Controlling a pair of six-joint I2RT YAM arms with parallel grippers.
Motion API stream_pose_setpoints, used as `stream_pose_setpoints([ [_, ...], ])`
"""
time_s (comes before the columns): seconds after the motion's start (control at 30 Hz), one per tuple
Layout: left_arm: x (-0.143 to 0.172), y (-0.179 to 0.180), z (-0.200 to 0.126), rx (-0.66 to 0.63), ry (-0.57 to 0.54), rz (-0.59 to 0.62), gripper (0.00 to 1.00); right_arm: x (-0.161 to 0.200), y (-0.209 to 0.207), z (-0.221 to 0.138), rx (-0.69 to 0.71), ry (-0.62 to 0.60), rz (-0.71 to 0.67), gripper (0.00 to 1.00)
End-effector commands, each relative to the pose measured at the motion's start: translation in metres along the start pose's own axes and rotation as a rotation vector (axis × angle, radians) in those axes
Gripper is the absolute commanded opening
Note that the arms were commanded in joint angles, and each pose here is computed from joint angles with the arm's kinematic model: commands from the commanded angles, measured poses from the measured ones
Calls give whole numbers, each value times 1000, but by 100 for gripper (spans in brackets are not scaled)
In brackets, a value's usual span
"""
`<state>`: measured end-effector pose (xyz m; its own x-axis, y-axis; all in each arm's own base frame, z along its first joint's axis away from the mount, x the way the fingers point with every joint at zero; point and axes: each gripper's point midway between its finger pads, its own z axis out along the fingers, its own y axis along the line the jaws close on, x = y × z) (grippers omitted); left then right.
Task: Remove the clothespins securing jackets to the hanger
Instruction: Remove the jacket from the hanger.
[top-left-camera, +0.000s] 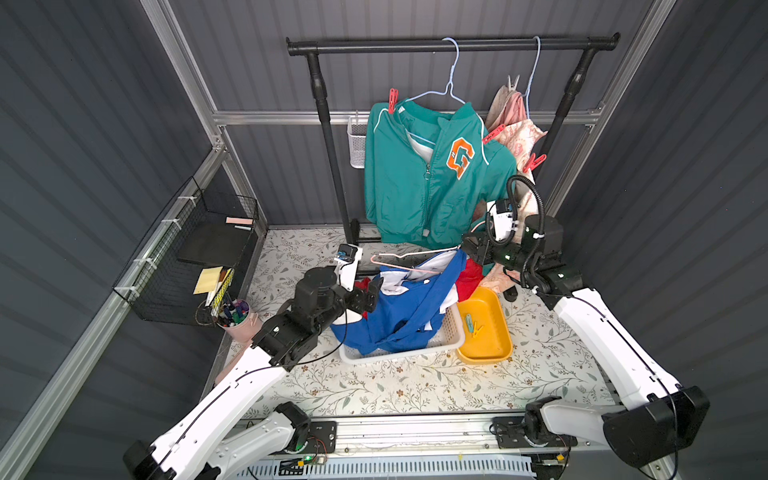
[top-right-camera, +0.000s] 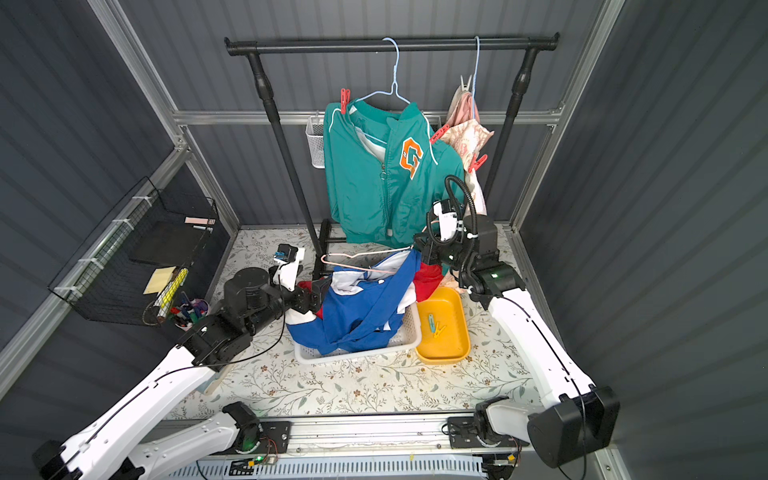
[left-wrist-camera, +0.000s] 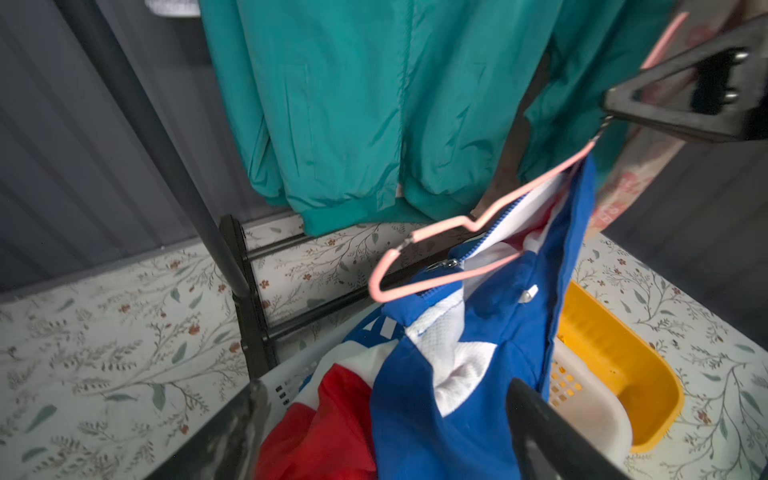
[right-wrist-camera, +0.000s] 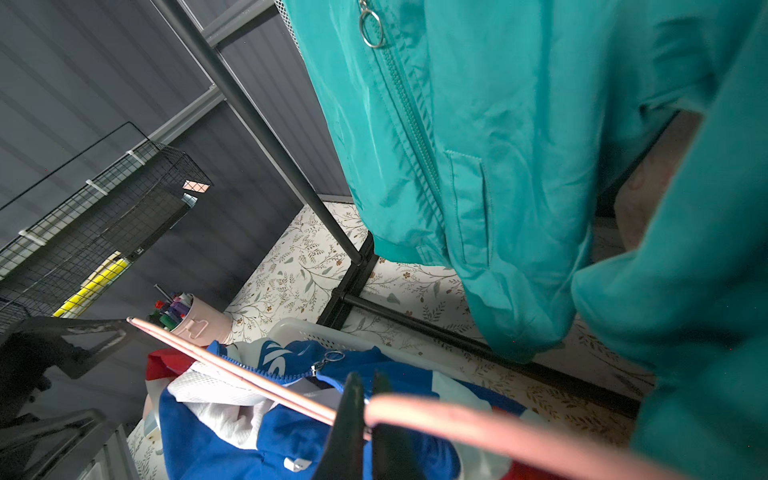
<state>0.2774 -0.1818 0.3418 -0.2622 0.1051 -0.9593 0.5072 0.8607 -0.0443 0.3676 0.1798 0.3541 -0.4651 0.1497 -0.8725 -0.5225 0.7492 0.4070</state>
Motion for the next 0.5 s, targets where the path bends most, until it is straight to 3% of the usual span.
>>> stream_pose_setpoints([
  [0.0,-27,-14,-24,83,-62,128,92,-9,13,-4,-77,-23,-9,0],
  [0.13,-47,-28,-33,154,-95,222,87,-9,29,-9,-174,-5,-30,0],
  [0.27,-56,-28,-26,148,-76,283,79,-7,41,-15,-235,16,-43,0],
  [0.47,-47,-40,-7,224,16,336,71,-1,48,-17,-278,27,-42,0],
])
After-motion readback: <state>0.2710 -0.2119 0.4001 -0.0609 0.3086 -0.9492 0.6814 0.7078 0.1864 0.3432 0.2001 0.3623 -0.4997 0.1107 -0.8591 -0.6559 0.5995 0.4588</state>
